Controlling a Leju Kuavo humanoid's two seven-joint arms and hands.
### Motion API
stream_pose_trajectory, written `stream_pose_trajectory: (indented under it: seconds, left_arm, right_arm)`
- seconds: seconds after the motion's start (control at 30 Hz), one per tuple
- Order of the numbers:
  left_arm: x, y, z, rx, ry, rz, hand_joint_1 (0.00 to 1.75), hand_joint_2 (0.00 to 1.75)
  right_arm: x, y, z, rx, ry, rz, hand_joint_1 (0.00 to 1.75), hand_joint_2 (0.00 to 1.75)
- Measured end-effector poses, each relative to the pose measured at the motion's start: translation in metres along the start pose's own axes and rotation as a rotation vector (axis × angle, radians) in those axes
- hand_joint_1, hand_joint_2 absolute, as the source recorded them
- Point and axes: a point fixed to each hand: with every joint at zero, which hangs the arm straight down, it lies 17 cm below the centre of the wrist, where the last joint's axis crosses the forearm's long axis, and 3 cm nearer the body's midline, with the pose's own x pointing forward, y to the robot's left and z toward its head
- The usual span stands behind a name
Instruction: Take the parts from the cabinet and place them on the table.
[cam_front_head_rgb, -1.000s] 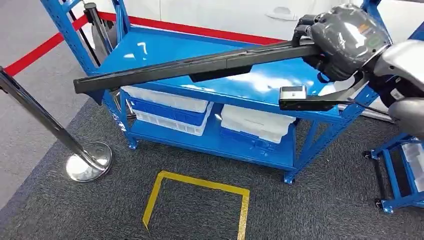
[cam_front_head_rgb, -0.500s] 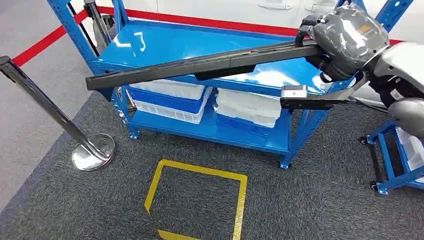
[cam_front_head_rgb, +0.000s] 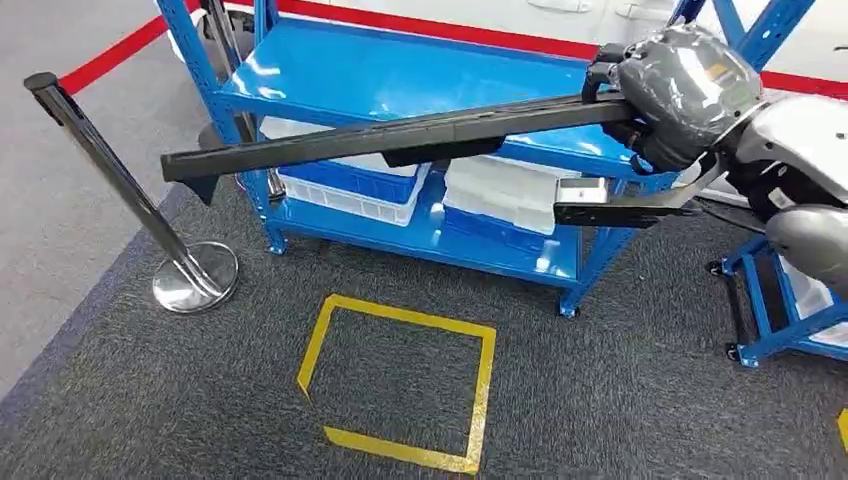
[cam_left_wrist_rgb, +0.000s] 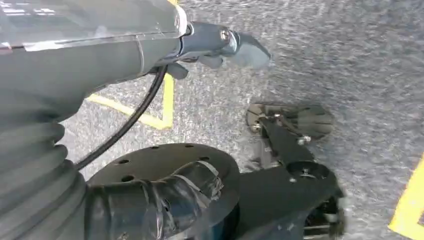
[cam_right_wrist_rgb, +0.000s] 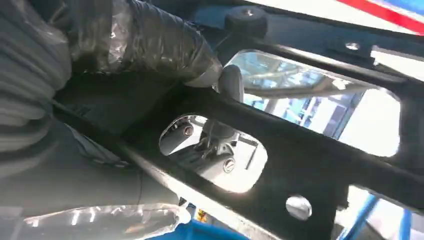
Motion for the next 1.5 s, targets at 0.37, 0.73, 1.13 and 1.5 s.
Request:
stream_pose_trajectory:
  seconds: [0.37, 0.73, 1.13, 1.5]
  left_arm:
    - [0.000, -0.002, 0.000, 0.004, 0.006, -0.008, 0.00, 1.75]
    - [0.001, 0.001, -0.001, 0.014, -0.003, 0.001, 0.00, 1.75]
    - [0.003, 0.001, -0.001, 0.014, -0.005, 0.003, 0.00, 1.75]
    - [0.004, 0.002, -0.001, 0.017, -0.011, -0.002, 0.00, 1.75]
  right_arm:
    - [0.004, 0.007, 0.000, -0.005, 0.004, -0.009, 1.75, 1.75]
    - [0.004, 0.016, 0.001, 0.002, 0.017, -0.007, 1.75, 1.75]
    - [0.004, 0.023, 0.000, -0.003, 0.032, -0.006, 1.75, 1.75]
    - [0.006, 0.022, -0.003, -0.008, 0.035, -0.013, 1.75, 1.75]
